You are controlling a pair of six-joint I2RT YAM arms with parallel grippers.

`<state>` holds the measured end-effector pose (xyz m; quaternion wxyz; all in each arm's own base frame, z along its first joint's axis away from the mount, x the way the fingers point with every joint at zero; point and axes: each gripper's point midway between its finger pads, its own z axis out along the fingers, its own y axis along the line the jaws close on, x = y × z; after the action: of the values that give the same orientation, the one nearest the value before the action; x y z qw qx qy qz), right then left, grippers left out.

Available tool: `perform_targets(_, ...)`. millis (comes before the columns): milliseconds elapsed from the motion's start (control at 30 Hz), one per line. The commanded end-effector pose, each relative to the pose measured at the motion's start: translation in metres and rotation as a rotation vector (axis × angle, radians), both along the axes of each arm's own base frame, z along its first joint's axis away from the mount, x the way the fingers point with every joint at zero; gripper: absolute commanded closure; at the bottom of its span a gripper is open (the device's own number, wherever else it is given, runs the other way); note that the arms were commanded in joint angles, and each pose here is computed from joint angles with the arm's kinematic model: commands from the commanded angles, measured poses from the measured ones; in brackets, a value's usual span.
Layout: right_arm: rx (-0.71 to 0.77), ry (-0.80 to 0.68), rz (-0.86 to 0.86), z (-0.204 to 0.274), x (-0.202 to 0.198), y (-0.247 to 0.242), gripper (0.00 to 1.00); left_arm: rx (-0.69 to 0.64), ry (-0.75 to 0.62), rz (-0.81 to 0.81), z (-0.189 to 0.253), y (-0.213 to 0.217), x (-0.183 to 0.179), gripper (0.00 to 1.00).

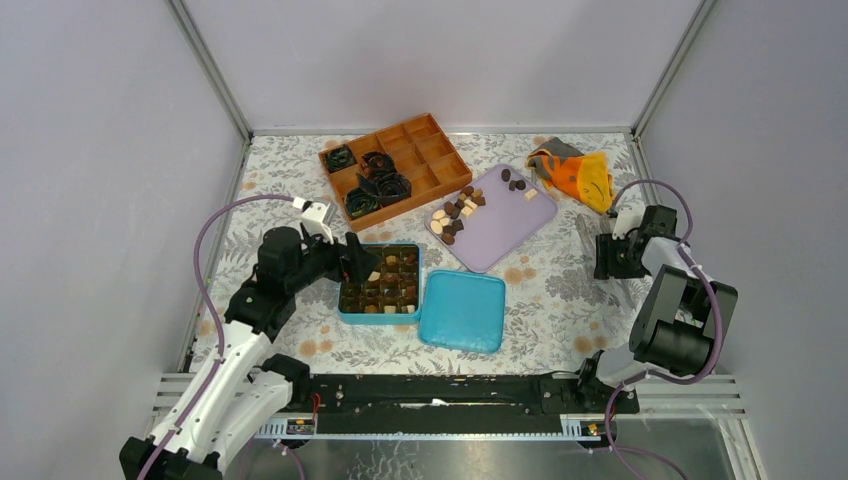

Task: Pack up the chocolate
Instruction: Place the clamp at the center of the board.

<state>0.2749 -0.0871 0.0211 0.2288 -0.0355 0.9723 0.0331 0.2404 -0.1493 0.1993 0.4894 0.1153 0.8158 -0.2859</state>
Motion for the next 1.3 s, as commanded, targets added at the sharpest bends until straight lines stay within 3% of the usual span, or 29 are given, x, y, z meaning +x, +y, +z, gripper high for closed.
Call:
perform_targets(0,-0.007,-0.082,-0.012,0.026,0.016,-0.008,0.39,-0.044,-0.044,-0.058,0.011,-0.012,0.0,0.05)
perform_targets(233,0.006,-0.141,-0.025,0.044,0.018,-0.009,0.23,-0.057,-0.041,-0.102,0.011,-0.02,-0.005,0.05)
perform_targets(400,0.025,-0.216,-0.02,0.065,0.02,-0.007,0.18,-0.082,-0.037,-0.126,0.016,-0.025,-0.009,0.05)
perform_targets(833,0.179,-0.607,0.21,0.154,0.017,0.054,0.12,-0.36,0.099,-0.198,0.045,-0.058,-0.036,0.08)
perform_targets(1067,0.309,-0.753,0.427,0.179,-0.003,0.101,0.01,-0.333,0.093,-0.189,0.044,-0.089,-0.053,0.11)
perform_targets(1267,0.323,-0.793,0.518,0.178,-0.011,0.113,0.0,-0.23,0.077,-0.168,0.027,-0.125,-0.065,0.11)
